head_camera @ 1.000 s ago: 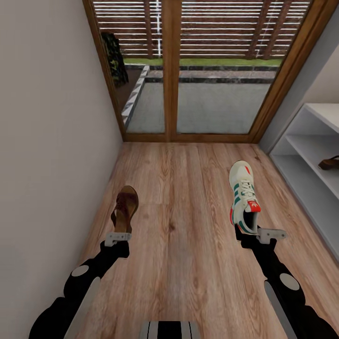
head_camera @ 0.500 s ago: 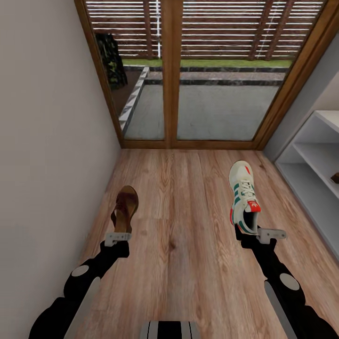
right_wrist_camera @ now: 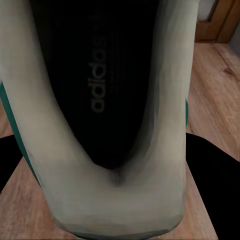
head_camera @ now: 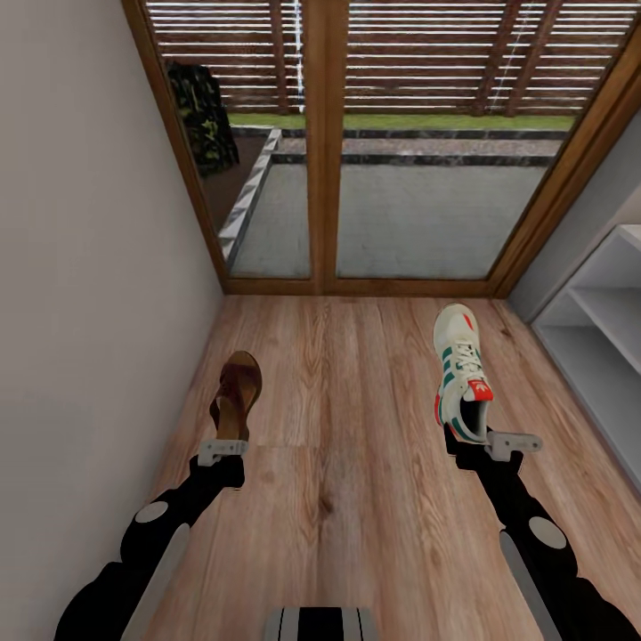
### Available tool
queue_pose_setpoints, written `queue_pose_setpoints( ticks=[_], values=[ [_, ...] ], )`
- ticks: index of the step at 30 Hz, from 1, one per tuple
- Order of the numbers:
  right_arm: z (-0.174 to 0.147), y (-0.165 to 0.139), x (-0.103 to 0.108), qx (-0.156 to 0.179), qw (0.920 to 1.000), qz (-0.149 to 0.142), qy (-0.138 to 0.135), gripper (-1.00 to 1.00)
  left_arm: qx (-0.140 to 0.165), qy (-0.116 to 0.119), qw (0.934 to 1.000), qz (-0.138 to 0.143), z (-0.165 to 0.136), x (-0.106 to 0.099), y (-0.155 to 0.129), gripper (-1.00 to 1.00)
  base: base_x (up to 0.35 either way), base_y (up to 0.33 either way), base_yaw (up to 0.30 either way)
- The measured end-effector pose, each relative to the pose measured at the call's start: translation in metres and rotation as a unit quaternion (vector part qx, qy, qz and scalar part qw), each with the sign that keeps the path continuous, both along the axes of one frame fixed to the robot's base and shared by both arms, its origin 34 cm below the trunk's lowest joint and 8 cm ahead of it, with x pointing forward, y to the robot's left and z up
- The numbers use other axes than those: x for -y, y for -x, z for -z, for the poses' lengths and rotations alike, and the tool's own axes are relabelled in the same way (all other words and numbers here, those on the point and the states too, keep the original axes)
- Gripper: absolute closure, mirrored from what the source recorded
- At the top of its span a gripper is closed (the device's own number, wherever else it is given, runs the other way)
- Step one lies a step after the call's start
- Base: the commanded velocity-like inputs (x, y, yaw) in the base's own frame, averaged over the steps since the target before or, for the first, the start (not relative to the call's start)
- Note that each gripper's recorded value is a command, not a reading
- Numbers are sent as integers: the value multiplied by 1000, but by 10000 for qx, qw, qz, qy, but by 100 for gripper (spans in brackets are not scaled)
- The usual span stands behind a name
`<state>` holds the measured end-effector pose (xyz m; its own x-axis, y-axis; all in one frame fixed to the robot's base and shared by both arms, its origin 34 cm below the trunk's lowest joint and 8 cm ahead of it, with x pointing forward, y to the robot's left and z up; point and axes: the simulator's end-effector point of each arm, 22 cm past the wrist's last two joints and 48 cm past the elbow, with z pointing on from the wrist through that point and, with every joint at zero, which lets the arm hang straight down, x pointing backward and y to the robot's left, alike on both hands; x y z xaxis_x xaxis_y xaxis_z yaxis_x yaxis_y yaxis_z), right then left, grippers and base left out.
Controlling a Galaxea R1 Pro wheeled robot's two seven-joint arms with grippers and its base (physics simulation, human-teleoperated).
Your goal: Pick up the two gym shoes and the two sandals from the corridor floor and place them onto the hallstand (shoe rack) in the corridor, making sure they are on the rack and not on the floor. Arrange them so the two gym shoes are next to each other and the two sandals are next to each other.
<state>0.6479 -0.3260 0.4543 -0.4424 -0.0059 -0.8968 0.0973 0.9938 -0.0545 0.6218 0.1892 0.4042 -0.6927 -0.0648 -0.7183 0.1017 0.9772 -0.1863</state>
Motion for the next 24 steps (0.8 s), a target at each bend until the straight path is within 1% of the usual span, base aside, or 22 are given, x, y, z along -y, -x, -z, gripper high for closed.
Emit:
queue_pose_setpoints(
  ticks=[24],
  values=[
    [0,0,-1,-2,10000,-27,36,100,-2,3,10000,-3,0,0,0,100,333,0,0]
  ],
)
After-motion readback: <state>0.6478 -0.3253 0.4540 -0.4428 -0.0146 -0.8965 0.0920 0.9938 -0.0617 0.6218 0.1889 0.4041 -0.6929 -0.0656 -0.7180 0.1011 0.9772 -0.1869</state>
